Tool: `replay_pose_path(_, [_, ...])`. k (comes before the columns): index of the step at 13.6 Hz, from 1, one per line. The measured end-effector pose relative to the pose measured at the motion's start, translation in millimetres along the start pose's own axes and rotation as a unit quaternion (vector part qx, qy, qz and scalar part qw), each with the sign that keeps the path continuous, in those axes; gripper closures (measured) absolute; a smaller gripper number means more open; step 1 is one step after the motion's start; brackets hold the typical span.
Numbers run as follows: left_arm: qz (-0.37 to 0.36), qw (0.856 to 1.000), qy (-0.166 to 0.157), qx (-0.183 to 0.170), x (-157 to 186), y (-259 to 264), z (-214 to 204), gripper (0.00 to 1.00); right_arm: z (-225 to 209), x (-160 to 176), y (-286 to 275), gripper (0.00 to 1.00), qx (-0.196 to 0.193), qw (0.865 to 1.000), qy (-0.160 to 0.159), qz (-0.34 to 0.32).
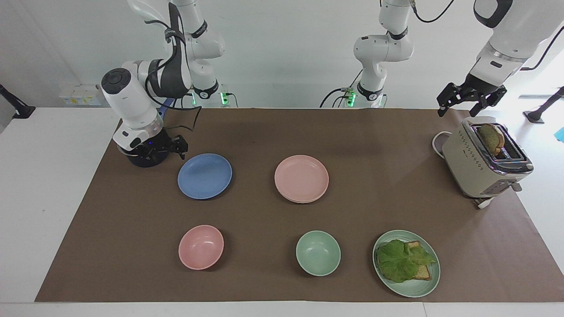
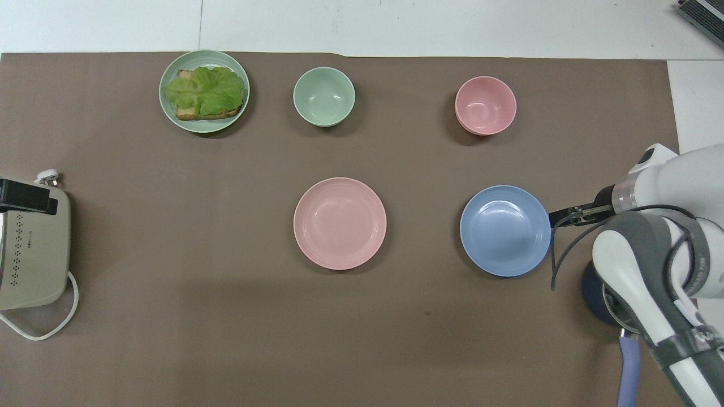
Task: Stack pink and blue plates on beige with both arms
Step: 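Reach the right gripper to the blue plate rim and grasp it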
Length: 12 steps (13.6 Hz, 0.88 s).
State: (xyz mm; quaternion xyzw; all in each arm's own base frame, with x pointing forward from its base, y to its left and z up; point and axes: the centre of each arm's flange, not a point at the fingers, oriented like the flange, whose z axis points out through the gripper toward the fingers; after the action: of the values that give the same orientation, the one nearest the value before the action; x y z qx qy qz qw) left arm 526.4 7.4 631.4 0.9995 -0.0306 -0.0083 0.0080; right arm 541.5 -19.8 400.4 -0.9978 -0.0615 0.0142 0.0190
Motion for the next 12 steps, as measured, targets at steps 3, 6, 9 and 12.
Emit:
replay_pose_path(3, [0.0,1.0,0.0,0.0,0.0,0.1,0.0,0.0,27.7,2.5,0.4,0.0,0.008,1.0,-0.001,0.002])
replay_pose_path(6, [0.0,1.0,0.0,0.0,0.0,0.0,0.0,0.0,36.2,2.7,0.8,0.0,0.008,1.0,-0.001,0.001])
replay_pose_path(9, [0.0,1.0,0.0,0.0,0.0,0.0,0.0,0.0,49.5,2.2,1.8,0.0,0.005,1.0,0.003,-0.003])
replay_pose_path(12, [0.0,1.0,0.0,0.0,-0.1,0.0,-0.1,0.0,72.8,5.6,5.9,0.0,0.002,1.0,0.002,-0.017])
